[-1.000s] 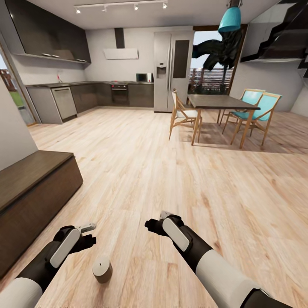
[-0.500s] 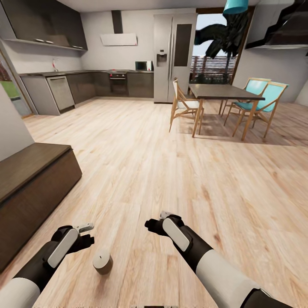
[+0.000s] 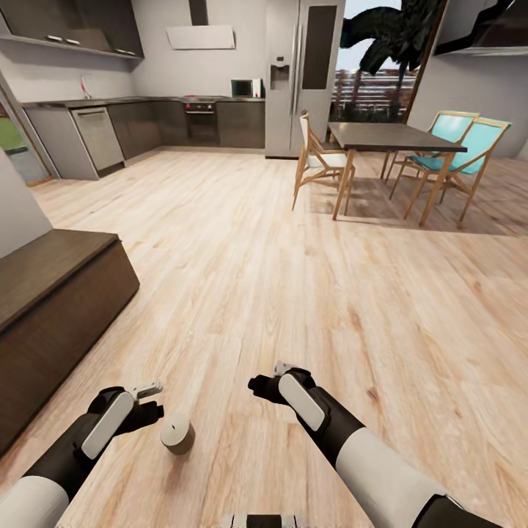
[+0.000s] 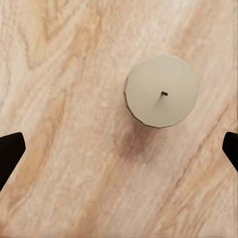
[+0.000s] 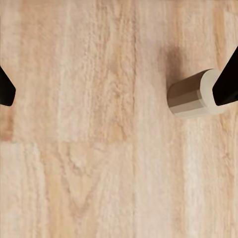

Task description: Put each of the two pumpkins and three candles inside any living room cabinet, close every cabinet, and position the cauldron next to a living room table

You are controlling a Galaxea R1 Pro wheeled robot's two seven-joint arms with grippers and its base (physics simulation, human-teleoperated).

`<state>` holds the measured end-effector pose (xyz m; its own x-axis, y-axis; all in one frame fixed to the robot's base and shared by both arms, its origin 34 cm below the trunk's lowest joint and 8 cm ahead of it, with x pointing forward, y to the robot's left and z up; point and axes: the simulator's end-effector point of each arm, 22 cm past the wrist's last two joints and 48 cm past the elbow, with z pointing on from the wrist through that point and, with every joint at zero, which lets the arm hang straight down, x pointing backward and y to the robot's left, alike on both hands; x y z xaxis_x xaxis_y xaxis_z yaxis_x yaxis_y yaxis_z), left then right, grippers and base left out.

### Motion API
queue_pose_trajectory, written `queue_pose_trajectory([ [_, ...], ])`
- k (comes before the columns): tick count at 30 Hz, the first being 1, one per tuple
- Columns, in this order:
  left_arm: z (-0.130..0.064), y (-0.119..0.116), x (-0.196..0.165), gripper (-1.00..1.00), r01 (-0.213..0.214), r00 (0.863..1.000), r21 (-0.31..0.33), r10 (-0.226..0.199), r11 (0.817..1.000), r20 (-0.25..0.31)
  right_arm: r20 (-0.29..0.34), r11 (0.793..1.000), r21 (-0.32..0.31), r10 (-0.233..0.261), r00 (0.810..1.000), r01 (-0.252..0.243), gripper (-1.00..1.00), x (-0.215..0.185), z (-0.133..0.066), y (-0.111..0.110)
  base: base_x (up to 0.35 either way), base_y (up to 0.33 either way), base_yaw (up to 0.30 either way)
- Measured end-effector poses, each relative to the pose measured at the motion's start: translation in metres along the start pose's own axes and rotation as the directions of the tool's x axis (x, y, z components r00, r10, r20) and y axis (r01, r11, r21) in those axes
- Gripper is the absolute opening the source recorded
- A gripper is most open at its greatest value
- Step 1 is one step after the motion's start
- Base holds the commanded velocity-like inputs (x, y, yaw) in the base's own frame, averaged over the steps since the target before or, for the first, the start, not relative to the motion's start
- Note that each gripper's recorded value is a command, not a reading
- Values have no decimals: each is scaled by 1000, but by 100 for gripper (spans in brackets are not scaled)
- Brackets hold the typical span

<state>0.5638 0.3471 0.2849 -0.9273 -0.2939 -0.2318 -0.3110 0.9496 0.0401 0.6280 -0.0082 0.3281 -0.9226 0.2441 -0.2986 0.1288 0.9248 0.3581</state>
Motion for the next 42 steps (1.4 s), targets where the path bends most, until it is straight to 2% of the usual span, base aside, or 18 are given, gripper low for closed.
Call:
queue_pose_trajectory([
  [4,7,-12,4,100,-5,1000,58,6,998,-12,-15,1000,4,5,1000,-5,100,6,7,-4,0,0,6],
  [7,12,-14,8,100,-7,1000,71,9,997,-22,-27,1000,7,9,1000,-9,100,10,13,-6,0,0,1],
  [34,59,-16,49,100,-9,991,66,18,998,-130,-126,999,33,43,991,-39,100,50,58,-30,0,0,0],
  [42,62,-37,54,100,-6,990,153,28,988,-140,-135,999,35,46,990,-42,100,54,62,-32,0,0,0],
])
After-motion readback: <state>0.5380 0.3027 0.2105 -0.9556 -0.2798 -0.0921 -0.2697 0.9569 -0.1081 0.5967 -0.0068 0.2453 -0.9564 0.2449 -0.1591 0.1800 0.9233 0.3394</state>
